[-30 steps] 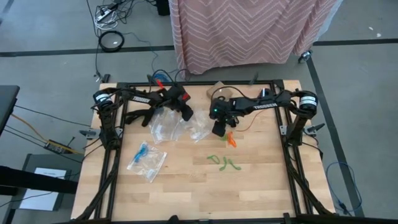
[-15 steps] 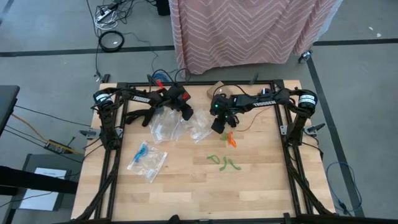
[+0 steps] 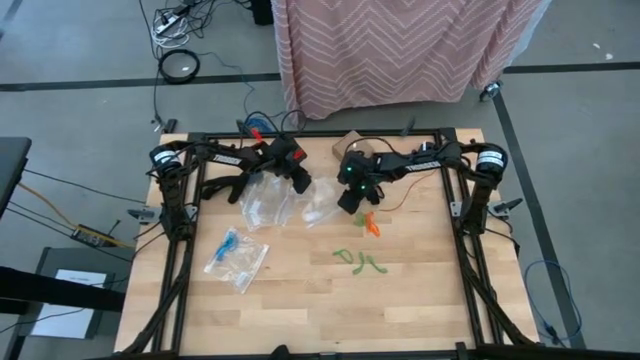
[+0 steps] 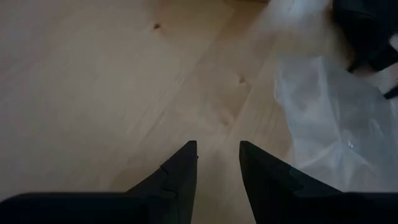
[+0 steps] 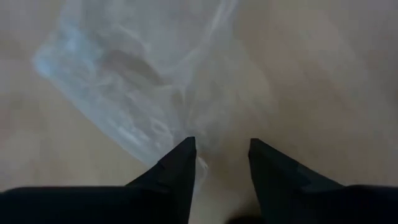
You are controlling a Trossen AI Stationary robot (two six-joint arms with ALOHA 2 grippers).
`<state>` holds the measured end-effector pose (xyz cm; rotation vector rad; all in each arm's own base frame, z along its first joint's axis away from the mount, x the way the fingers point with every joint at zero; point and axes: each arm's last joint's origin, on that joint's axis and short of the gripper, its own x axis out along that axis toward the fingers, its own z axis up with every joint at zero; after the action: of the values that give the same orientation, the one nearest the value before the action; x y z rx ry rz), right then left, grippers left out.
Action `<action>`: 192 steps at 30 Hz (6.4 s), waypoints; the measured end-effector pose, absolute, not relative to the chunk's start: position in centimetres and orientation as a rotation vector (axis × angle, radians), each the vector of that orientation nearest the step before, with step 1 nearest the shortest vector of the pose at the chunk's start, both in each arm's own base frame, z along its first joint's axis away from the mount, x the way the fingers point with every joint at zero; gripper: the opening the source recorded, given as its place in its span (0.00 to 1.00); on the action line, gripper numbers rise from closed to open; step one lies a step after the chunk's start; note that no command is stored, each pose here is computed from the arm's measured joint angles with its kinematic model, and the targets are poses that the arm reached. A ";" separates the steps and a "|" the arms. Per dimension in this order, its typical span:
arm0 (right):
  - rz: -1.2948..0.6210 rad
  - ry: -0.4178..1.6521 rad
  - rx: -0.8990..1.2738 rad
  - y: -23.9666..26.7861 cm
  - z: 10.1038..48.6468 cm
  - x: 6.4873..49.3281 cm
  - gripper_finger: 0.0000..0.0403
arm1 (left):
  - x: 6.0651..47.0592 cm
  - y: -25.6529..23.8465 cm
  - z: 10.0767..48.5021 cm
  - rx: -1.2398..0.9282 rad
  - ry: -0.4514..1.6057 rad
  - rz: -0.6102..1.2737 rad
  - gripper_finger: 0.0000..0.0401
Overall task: Sort rubber bands
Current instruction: Open the transparent zip bag
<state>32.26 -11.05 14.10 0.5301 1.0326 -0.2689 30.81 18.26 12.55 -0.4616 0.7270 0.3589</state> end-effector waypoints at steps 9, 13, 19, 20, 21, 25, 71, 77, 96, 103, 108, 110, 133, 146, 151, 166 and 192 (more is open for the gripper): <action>-0.276 1.037 0.460 -10.5 13.6 32.7 0.02 | 31.1 17.9 12.6 -0.455 0.721 0.348 0.32; -0.338 0.997 0.464 -10.2 14.1 33.0 0.00 | 31.1 17.8 12.6 -0.459 0.725 0.340 0.32; -0.382 0.933 0.557 -10.1 16.0 32.6 0.00 | 30.8 17.6 13.9 -0.429 0.759 0.308 0.32; -0.380 0.919 0.555 -10.0 16.4 32.6 0.00 | 30.8 17.7 14.5 -0.396 0.756 0.316 0.32; -0.380 0.909 0.555 -10.0 16.8 32.5 0.00 | 30.5 17.7 15.0 -0.368 0.763 0.333 0.32; -0.315 0.912 0.493 -9.7 17.5 32.3 0.00 | 29.7 17.5 17.4 -0.273 0.760 0.396 0.32; -0.125 1.205 -0.627 -0.6 14.0 33.4 0.54 | 30.0 9.8 13.1 -0.026 0.687 0.304 0.32; -0.220 1.190 -0.681 -0.7 12.9 34.2 0.52 | 30.1 9.9 12.7 -0.027 0.694 0.304 0.32; -0.325 1.136 -0.681 -0.2 11.6 35.0 0.01 | 29.8 9.8 13.1 -0.070 0.698 0.322 0.32; -0.410 1.155 -0.563 -0.4 11.4 34.5 0.00 | 28.7 9.5 17.9 -0.004 0.645 0.345 0.32; -0.412 1.167 -0.430 -0.7 11.9 34.8 0.00 | 26.8 9.0 21.6 0.117 0.598 0.332 0.32; -0.402 1.173 -0.364 -0.8 12.4 35.1 0.00 | 26.0 8.6 22.5 0.157 0.606 0.308 0.32; -0.093 1.103 -0.092 -3.1 24.3 36.1 0.00 | 22.3 5.5 26.0 0.337 0.529 -0.091 0.32; -0.067 1.079 -0.084 -3.2 24.6 36.1 0.00 | 23.2 5.6 26.6 0.339 0.405 -0.107 0.32; -0.064 1.039 -0.097 -3.3 24.8 36.4 0.00 | 23.9 5.8 26.3 0.299 0.396 -0.105 0.32; -0.077 1.074 -0.104 -3.7 24.6 36.1 0.00 | 22.9 6.1 26.2 0.237 0.453 -0.093 0.32; -0.101 0.990 -0.123 -4.0 25.0 36.8 0.00 | 23.1 6.1 26.9 0.170 0.369 -0.121 0.32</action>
<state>36.78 -3.97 25.04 -0.1226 0.9904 -0.1006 23.11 6.15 26.89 0.1699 0.3692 -0.1208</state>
